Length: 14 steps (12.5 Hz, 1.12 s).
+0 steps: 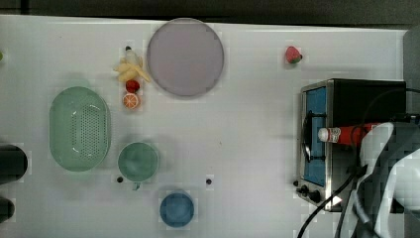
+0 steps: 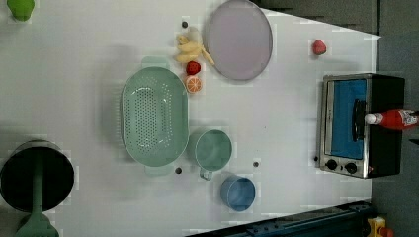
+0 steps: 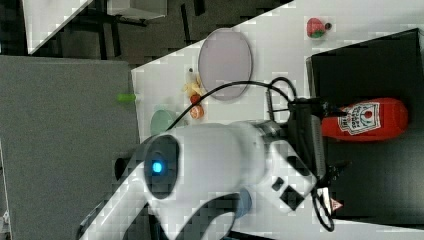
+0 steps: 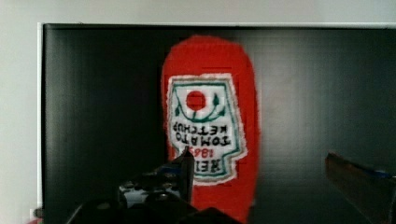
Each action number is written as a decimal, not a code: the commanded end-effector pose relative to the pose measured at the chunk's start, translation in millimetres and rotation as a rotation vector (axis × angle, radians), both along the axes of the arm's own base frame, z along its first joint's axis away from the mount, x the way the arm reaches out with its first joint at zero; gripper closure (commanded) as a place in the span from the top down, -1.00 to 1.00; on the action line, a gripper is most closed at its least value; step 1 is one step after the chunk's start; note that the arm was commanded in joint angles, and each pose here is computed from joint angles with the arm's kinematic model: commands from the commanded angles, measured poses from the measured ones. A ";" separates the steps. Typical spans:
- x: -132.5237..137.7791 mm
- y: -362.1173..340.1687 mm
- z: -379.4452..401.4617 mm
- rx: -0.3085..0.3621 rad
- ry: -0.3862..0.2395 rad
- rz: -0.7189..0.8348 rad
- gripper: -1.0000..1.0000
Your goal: Pick Ketchup from oven and place it on table.
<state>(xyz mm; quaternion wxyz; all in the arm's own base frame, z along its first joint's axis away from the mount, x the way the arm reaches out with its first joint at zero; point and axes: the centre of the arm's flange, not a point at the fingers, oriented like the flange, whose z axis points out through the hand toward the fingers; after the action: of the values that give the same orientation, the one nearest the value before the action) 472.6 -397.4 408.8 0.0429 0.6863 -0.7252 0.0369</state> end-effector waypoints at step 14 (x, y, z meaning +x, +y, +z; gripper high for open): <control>8.4 -15.1 -46.8 0.001 -0.060 -0.097 0.27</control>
<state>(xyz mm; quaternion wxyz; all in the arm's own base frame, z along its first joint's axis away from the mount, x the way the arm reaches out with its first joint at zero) 473.8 -417.1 347.8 0.0346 0.6521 -0.7555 0.0530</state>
